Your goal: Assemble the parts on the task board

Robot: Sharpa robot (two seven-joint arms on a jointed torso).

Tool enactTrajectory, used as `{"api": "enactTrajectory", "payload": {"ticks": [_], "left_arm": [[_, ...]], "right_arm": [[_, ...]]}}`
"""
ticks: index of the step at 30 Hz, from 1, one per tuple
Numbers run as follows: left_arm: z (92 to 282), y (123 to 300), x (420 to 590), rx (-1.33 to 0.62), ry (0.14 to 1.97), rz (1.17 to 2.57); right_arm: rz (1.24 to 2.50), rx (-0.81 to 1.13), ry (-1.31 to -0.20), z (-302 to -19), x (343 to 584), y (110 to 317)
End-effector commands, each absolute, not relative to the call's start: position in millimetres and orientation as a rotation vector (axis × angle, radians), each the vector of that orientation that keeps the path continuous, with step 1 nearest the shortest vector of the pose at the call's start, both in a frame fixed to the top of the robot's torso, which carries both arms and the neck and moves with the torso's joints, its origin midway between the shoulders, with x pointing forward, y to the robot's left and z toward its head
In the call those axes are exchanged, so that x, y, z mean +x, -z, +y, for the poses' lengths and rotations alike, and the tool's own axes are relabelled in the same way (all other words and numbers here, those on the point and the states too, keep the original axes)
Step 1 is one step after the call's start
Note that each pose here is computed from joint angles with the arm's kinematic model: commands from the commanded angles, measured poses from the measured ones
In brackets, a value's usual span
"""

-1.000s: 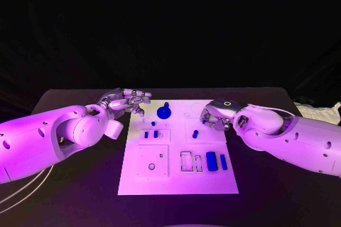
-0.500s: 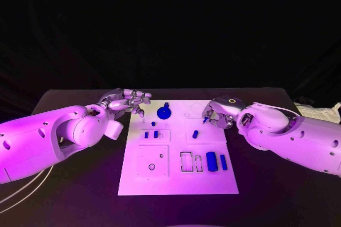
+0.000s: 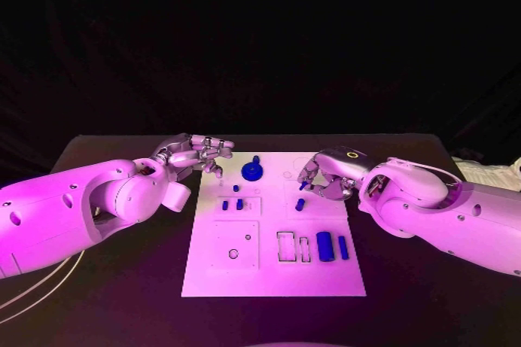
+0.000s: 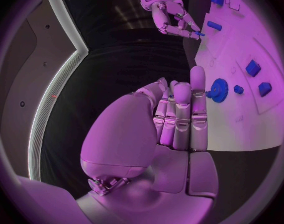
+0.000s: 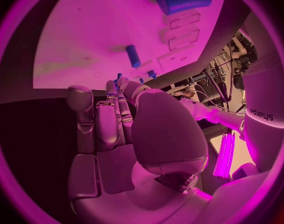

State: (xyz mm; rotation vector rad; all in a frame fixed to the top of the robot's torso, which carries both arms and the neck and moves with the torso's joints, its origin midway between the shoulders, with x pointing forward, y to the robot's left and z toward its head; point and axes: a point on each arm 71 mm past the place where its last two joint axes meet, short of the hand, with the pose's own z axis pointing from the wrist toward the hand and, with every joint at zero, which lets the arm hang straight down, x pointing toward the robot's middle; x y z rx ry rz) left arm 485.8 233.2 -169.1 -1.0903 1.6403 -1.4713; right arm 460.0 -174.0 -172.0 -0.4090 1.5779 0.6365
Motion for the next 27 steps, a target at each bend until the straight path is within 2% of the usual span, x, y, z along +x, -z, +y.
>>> {"api": "enactTrajectory", "payload": {"ticks": [1,13,27], "left_arm": [[229.0,168.4,485.2,-1.071,1.499,1.652],[225.5,168.5,485.3,-1.067,1.508,1.657],[223.4,168.6,485.6,-1.064,1.513,1.66]], "right_arm": [[1.566,-0.388,-0.684,-161,453,169],[1.569,-0.465,-0.804,-109,429,171],[1.663,-0.529,-0.837,-75,419,201]]}}
